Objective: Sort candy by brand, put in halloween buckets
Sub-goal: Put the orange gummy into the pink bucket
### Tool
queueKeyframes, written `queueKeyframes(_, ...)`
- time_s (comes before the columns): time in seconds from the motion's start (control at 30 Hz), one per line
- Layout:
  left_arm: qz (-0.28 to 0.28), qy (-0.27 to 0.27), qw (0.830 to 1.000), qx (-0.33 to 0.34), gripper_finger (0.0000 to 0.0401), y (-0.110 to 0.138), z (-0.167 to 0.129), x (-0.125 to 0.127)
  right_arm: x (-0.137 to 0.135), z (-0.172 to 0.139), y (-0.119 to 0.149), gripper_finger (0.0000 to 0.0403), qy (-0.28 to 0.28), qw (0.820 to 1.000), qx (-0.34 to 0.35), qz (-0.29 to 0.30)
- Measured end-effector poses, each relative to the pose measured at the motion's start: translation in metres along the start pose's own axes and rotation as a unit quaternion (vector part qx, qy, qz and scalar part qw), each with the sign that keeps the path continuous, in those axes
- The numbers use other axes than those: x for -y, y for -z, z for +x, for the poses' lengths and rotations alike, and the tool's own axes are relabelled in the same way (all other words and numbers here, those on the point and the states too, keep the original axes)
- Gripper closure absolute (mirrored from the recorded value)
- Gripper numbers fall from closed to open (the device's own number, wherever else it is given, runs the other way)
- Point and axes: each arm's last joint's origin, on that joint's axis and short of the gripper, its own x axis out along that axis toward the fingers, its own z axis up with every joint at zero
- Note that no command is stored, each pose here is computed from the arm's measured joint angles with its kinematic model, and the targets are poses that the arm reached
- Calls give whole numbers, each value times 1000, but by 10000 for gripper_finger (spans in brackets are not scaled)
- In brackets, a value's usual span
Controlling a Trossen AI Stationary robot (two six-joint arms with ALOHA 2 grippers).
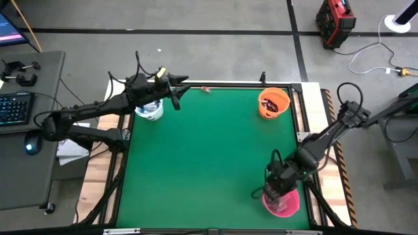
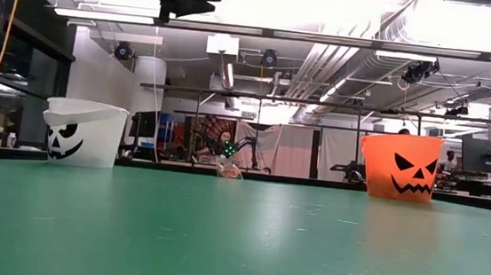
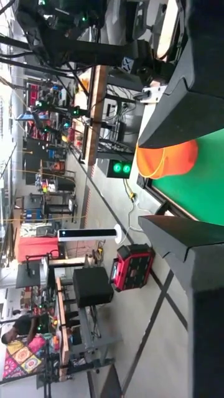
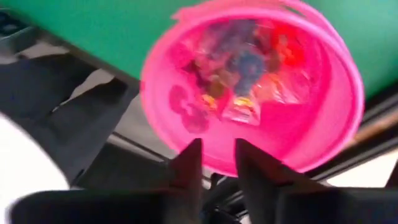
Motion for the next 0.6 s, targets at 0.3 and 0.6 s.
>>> queueKeyframes(0.3,-5,0,1000,9,227,-7,-8,0,-29,-69,-55,174,-118,975,117,-149)
queueKeyframes(0.6,-42,4,996,73,227,-36,-45,0,-20,-127,-217,164,-140,893,405,-139)
